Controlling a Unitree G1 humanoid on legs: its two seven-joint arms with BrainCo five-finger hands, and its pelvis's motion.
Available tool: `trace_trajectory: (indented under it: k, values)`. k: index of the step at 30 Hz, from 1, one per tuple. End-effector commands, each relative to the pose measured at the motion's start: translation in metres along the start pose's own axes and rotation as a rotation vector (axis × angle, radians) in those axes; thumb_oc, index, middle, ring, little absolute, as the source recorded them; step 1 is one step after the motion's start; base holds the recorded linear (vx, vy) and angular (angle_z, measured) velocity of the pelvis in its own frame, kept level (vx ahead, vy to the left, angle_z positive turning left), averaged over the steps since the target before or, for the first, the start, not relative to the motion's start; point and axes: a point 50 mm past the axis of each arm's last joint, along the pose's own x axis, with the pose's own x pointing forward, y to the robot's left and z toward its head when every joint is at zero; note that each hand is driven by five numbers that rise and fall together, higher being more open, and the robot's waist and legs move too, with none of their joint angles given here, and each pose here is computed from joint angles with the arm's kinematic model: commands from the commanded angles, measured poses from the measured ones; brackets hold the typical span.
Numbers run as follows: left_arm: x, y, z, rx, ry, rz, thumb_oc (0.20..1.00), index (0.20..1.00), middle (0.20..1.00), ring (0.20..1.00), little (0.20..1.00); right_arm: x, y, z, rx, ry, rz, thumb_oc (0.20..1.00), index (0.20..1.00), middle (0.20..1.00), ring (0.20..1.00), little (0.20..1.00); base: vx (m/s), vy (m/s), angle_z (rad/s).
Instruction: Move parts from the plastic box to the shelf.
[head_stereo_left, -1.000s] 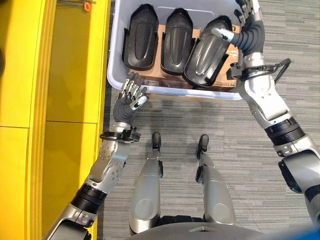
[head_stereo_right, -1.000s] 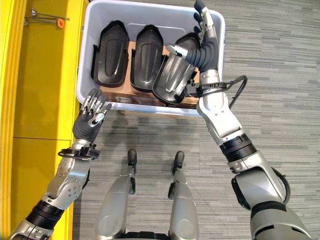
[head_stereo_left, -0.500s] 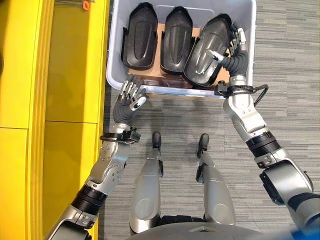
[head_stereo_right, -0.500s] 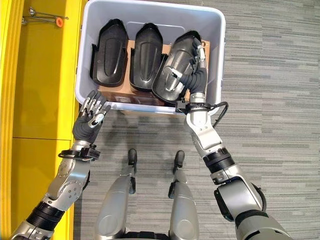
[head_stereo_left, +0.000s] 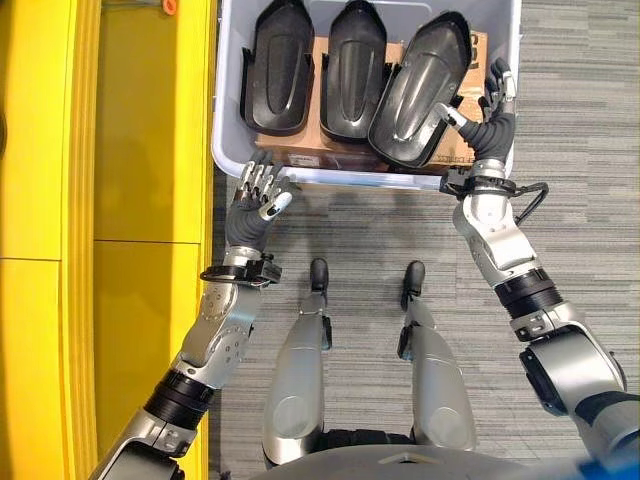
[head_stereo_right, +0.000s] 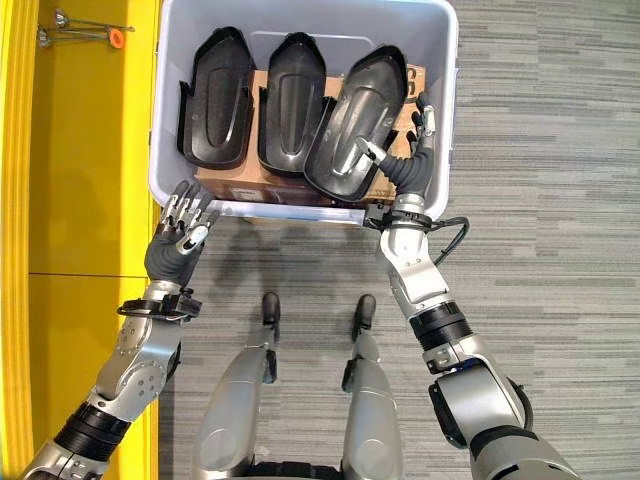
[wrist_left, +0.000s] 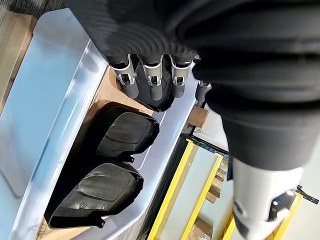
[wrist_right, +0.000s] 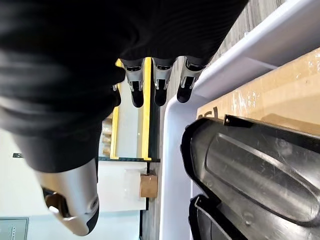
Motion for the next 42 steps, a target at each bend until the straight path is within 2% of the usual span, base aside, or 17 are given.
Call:
trace_trajectory:
  k: [1,19,42]
  values:
    - [-0.008,-0.015,0.02,-0.009,-0.115,-0.069,1.0,1.0,1.0,1.0,1.0,0.003,-0.004,0.013,0.026,-0.086,-0.044,1.0,1.0,1.0,1.0,1.0,0.0,0.0,0.0]
    - [-0.004,-0.024,0.022,-0.026,-0.132,-0.104,1.0,1.0,1.0,1.0,1.0,0.019,0.003,-0.004,-0.078,0.007,-0.066,1.0,1.0,1.0,1.0,1.0,0.0,0.0,0.0]
    - [-0.001,-0.03,0.026,-0.032,-0.147,-0.141,1.0,1.0,1.0,1.0,1.0,0.038,-0.008,-0.026,-0.161,0.156,-0.135,1.0,1.0,1.0,1.0,1.0,0.0,0.0,0.0]
